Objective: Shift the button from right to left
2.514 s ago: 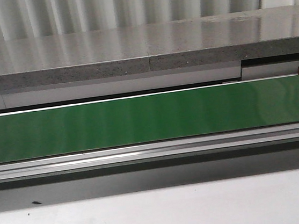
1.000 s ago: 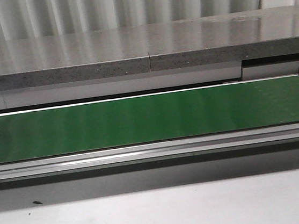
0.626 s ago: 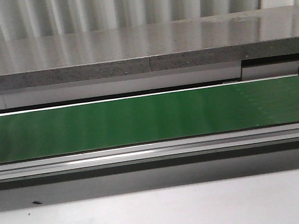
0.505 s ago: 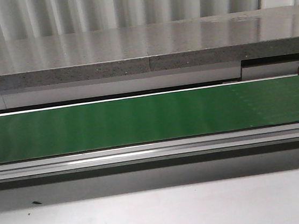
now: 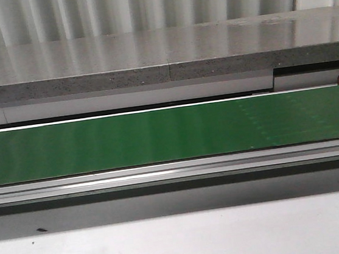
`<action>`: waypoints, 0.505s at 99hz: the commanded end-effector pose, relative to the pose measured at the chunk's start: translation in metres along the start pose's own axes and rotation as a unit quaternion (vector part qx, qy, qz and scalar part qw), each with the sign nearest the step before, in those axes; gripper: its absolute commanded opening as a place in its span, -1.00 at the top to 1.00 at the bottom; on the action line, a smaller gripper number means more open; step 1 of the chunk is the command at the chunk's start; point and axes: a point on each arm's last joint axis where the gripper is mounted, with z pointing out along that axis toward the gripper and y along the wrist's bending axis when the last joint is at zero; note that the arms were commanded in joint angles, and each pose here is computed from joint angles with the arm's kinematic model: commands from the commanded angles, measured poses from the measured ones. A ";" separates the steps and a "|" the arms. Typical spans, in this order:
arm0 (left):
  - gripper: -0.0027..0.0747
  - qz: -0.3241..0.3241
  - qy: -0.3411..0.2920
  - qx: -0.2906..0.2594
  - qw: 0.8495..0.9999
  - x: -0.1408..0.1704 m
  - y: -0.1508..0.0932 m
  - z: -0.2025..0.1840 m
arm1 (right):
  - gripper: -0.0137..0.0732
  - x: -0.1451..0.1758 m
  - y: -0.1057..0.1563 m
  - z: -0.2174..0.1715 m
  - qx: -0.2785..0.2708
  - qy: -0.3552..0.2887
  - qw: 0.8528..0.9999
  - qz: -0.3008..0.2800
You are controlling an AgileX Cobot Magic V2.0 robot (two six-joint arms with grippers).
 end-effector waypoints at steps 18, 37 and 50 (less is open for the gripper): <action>0.98 -0.005 -0.129 0.020 0.991 0.013 0.001 -0.037 | 0.84 -0.012 -0.002 -0.002 0.005 -0.038 0.999 0.000; 0.98 -0.009 -0.152 0.023 0.988 0.036 0.004 -0.051 | 0.84 -0.012 -0.002 -0.002 0.005 -0.038 0.999 0.000; 0.98 -0.009 -0.174 0.026 0.984 0.048 0.005 -0.060 | 0.84 -0.012 -0.002 -0.002 0.005 -0.038 0.999 0.000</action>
